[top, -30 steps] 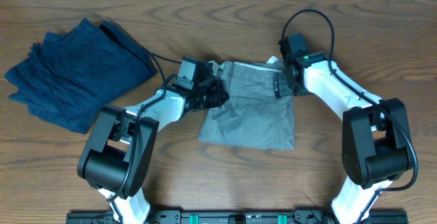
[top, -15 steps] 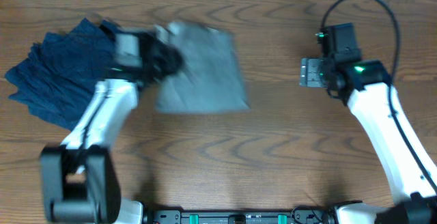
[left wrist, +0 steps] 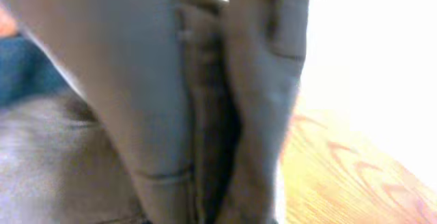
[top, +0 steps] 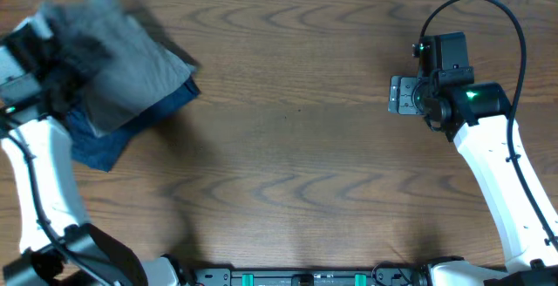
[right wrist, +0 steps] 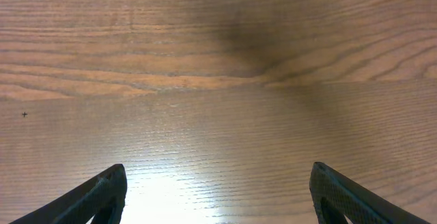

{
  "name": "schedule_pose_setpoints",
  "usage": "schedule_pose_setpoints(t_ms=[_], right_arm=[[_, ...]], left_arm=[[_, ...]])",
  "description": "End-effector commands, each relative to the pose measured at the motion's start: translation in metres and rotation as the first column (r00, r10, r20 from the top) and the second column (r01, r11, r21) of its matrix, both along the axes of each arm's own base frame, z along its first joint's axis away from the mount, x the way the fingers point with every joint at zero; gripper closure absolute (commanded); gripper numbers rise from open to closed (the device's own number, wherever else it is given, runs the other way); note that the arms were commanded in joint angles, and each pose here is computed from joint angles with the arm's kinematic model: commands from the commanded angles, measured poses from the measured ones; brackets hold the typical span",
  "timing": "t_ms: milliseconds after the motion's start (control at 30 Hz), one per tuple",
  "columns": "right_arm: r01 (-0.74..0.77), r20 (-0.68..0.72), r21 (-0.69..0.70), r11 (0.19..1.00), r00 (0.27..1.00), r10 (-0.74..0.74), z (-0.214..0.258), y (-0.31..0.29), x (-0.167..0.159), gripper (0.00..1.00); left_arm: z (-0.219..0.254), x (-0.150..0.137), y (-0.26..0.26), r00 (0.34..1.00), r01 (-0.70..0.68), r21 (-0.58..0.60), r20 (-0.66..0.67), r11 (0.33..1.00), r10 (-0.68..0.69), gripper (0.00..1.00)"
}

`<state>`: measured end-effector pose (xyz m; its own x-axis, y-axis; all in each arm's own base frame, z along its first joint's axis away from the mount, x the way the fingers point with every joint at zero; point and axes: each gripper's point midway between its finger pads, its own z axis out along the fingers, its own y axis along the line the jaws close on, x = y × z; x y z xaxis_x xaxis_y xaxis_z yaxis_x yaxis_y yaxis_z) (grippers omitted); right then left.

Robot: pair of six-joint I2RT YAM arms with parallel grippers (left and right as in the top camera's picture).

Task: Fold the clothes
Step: 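Carry the folded shorts with the left gripper onto the navy stack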

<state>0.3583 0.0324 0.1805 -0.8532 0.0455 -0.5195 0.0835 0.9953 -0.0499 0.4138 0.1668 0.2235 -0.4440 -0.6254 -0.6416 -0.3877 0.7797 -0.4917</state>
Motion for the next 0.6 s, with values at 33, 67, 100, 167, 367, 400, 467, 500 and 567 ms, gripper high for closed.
schedule_pose_setpoints(t_ms=[33, 67, 100, 167, 367, 400, 467, 500, 567], right_arm=[[-0.009, 0.003, 0.002, 1.0, 1.0, 0.009, 0.003, 0.0, -0.001, 0.16], [-0.009, 0.0, 0.001, 1.0, 1.0, 0.009, 0.002, 0.0, -0.001, 0.16], [-0.009, -0.003, 0.001, 1.0, 1.0, 0.009, 0.002, 0.0, -0.002, 0.16], [-0.009, -0.008, 0.0, 1.0, 1.0, 0.009, 0.001, 0.0, -0.003, 0.16], [-0.009, -0.006, 0.001, 1.0, 1.0, 0.009, 0.002, 0.0, -0.003, 0.16], [-0.009, -0.007, 0.0, 1.0, 1.0, 0.009, 0.001, 0.0, -0.003, 0.15], [-0.009, -0.011, -0.001, 1.0, 1.0, 0.009, 0.001, -0.001, -0.004, 0.15], [-0.009, -0.013, -0.001, 1.0, 1.0, 0.009, 0.001, -0.001, -0.004, 0.15], [-0.008, -0.017, -0.002, 1.0, 1.0, 0.008, 0.0, -0.001, -0.005, 0.15]], left_arm=[[-0.014, -0.014, 0.036, 0.996, -0.081, -0.015, -0.028, 0.997, 0.081, 0.94], [-0.016, -0.018, 0.045, 0.992, -0.122, -0.036, -0.034, 0.992, 0.121, 0.94], [-0.018, -0.023, 0.056, 0.983, -0.179, -0.052, -0.044, 0.982, 0.177, 0.94], [-0.02, -0.032, 0.071, 0.966, -0.254, -0.066, -0.058, 0.965, 0.25, 0.94], [-0.013, -0.027, 0.065, 0.977, -0.211, -0.138, -0.012, 0.968, 0.211, 0.06], [-0.006, -0.022, 0.057, 0.986, -0.161, -0.161, 0.024, 0.974, 0.167, 0.03], [0.006, -0.016, 0.05, 0.988, -0.113, -0.193, 0.077, 0.975, 0.13, 0.02], [0.013, -0.015, 0.049, 0.986, -0.11, -0.212, 0.099, 0.971, 0.133, 0.02], [0.027, -0.015, 0.044, 0.982, -0.089, -0.227, 0.143, 0.97, 0.124, 0.02]])
